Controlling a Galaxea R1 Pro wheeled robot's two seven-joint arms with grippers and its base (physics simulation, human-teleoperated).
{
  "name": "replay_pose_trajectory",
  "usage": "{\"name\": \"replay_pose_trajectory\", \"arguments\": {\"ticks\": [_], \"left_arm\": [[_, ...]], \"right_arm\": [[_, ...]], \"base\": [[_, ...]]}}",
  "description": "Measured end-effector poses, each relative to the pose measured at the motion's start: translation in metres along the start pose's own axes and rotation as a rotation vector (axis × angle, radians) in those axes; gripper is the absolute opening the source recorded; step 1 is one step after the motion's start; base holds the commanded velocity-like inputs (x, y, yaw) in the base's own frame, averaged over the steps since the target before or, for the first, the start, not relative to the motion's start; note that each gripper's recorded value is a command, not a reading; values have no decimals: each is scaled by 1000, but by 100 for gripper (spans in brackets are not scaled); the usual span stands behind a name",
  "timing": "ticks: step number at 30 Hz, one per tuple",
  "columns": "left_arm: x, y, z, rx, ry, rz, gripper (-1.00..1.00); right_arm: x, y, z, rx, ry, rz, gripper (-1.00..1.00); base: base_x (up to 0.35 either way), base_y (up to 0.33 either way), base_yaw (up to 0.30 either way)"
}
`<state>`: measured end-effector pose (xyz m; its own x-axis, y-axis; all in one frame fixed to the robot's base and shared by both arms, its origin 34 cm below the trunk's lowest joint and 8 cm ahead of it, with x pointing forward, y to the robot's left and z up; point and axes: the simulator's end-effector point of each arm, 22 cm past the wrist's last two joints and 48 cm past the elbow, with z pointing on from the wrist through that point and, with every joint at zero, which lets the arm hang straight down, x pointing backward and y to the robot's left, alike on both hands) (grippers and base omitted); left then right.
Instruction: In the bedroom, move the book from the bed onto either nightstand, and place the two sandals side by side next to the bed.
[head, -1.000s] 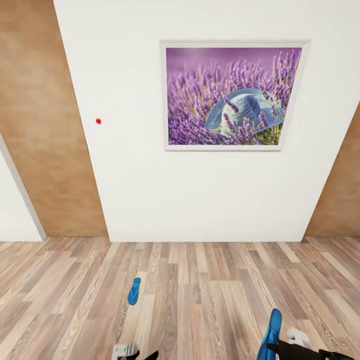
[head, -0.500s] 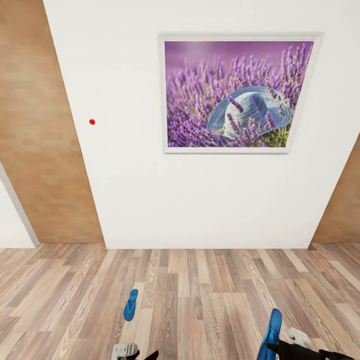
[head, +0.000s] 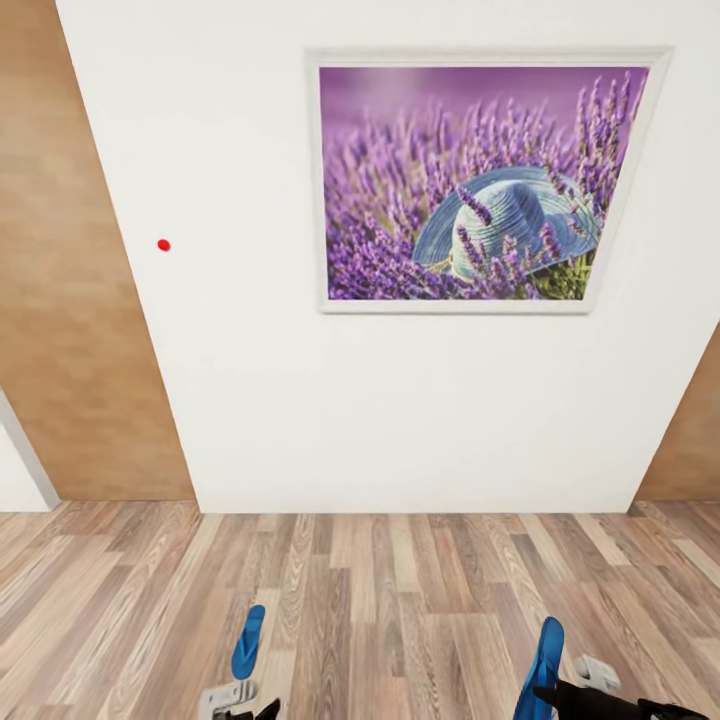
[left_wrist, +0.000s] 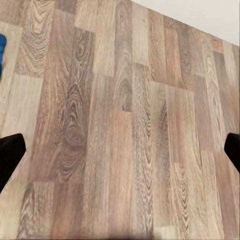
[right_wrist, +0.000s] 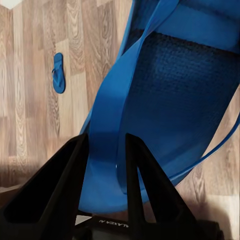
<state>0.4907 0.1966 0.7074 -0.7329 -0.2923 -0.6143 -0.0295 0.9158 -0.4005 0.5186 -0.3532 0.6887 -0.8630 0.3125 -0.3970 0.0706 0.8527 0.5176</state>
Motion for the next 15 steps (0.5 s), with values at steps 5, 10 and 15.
{"name": "replay_pose_trajectory", "arguments": {"ticks": [5, 10, 15], "left_arm": [[7, 40, -3, -169, 22, 75, 100], [8, 46, -4, -197, 26, 90, 100], [5, 48, -4, -201, 17, 111, 100]], "right_arm": [[0, 0, 0, 0, 0, 0, -100], [0, 0, 0, 0, 0, 0, -100], [0, 0, 0, 0, -1, 2, -100]], "base": [[292, -116, 0], [260, -69, 0], [77, -9, 0]]}}
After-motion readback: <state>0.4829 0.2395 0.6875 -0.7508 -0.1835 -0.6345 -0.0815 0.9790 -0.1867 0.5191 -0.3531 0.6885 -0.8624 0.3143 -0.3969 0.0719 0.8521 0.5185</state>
